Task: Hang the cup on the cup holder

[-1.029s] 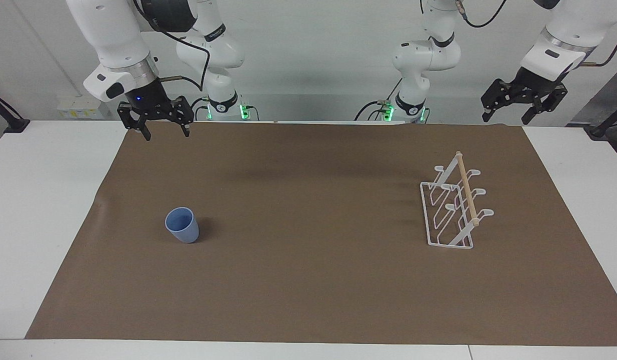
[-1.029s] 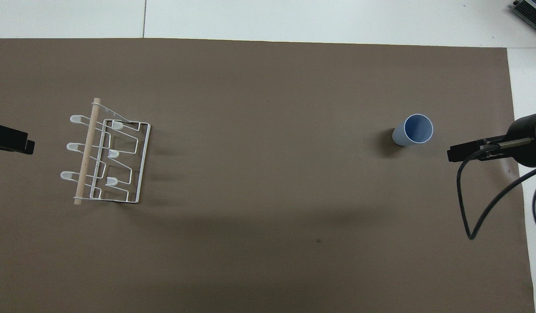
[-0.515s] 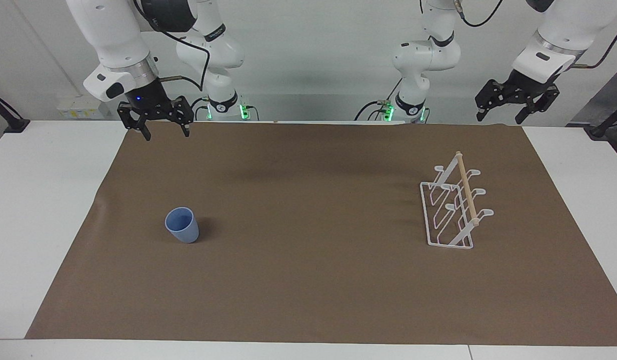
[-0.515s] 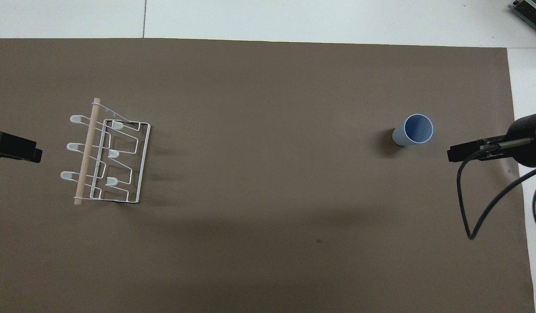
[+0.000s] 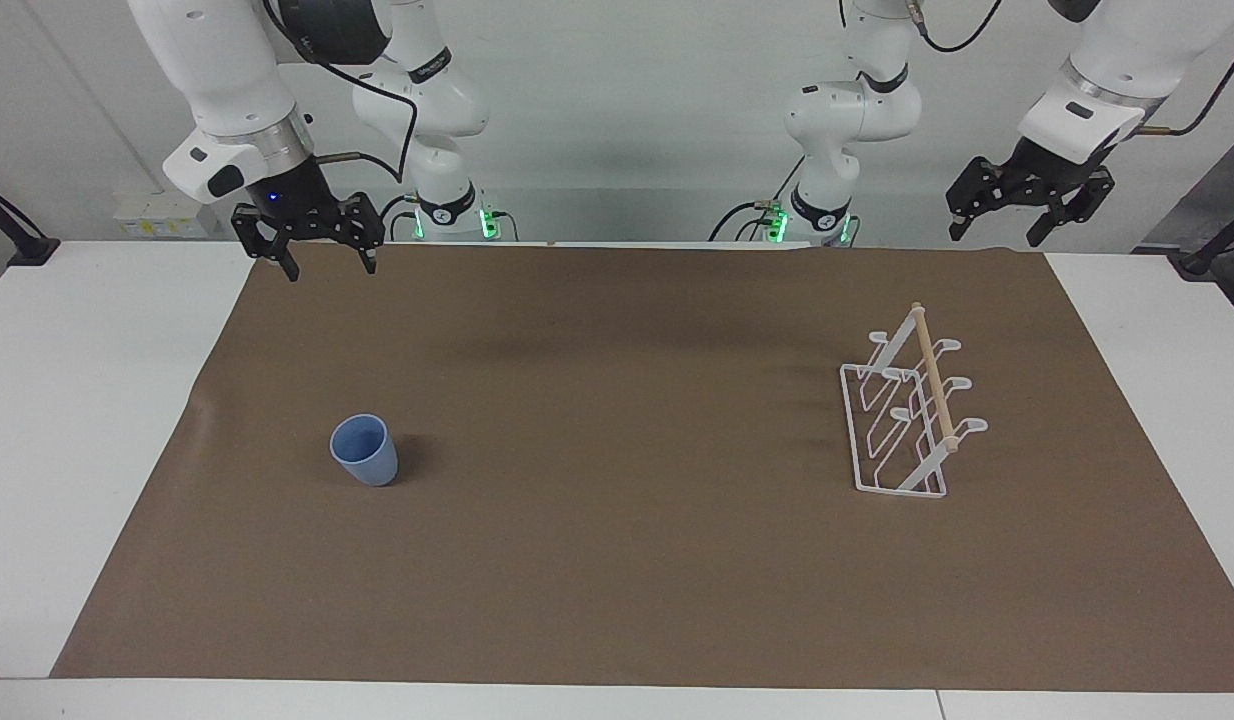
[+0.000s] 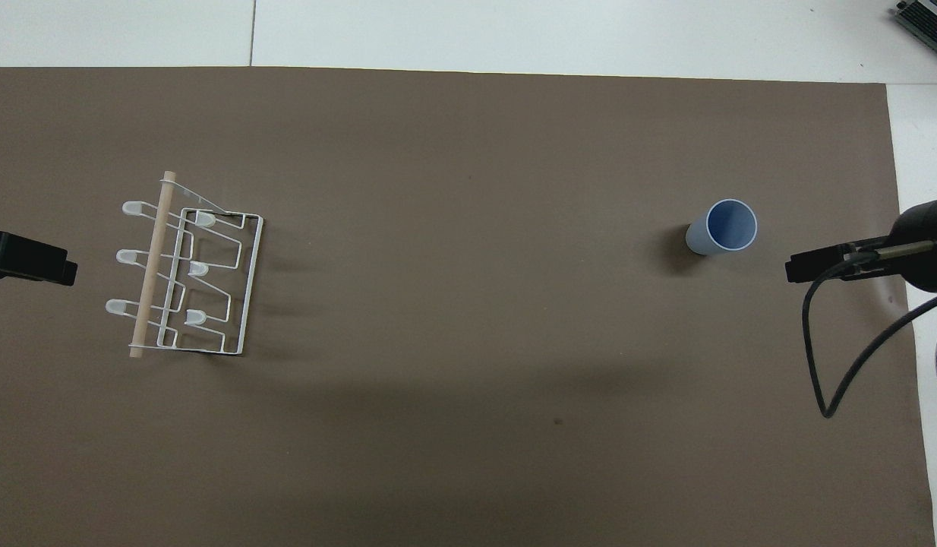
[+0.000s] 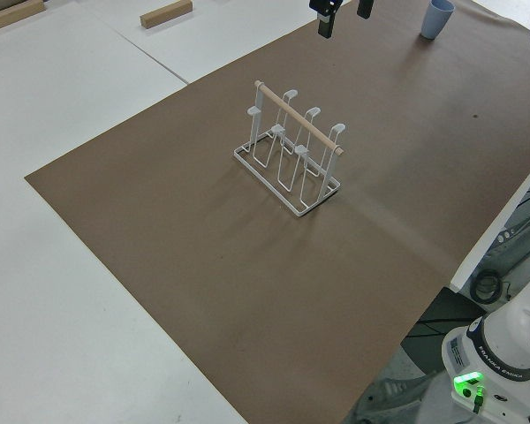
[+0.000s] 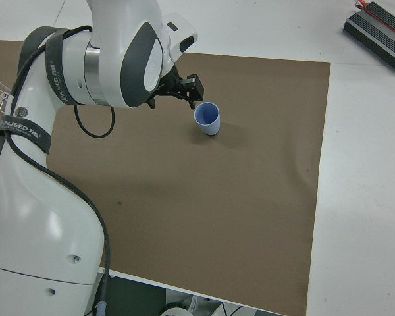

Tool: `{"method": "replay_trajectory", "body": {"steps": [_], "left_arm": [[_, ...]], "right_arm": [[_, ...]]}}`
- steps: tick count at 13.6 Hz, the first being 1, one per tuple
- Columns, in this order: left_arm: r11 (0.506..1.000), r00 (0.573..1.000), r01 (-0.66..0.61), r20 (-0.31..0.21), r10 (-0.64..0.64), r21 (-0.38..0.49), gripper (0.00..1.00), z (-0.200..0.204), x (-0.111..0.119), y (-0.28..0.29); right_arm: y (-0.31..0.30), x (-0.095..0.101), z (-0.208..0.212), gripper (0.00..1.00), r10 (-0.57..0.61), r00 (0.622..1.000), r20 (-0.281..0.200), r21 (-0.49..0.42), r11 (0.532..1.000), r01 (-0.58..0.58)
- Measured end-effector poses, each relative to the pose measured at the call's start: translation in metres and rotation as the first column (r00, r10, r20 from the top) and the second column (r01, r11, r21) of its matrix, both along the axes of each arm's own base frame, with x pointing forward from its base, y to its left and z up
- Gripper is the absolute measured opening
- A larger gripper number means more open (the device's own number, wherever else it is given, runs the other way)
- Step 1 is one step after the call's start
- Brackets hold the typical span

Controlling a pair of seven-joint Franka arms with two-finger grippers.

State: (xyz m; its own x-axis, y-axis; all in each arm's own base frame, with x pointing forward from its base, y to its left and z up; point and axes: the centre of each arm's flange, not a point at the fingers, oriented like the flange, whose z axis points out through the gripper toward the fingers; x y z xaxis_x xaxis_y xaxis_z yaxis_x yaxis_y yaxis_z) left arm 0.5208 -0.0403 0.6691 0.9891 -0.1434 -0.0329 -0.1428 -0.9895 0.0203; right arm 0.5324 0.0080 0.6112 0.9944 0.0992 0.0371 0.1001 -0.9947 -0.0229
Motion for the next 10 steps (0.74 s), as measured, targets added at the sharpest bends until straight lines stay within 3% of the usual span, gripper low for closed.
{"method": "replay_trajectory", "body": {"steps": [2, 6, 10], "left_arm": [[1.0, 1.0, 0.0, 0.0, 0.0, 0.0, 1.0, 0.0, 0.0, 0.0], [1.0, 1.0, 0.0, 0.001, 0.0, 0.0, 1.0, 0.0, 0.0, 0.0], [1.0, 1.0, -0.002, 0.001, 0.002, 0.0, 1.0, 0.0, 0.0, 0.001]], "right_arm": [[-0.001, 0.006, 0.005, 1.0, -0.003, 0.998, 0.055, 0.001, 1.0, 0.003], [0.001, 0.026, 0.009, 1.0, -0.006, 0.977, 0.215, 0.007, 1.0, 0.004], [0.011, 0.033, -0.005, 1.0, 0.007, 0.965, 0.262, 0.01, 1.0, -0.01]]}}
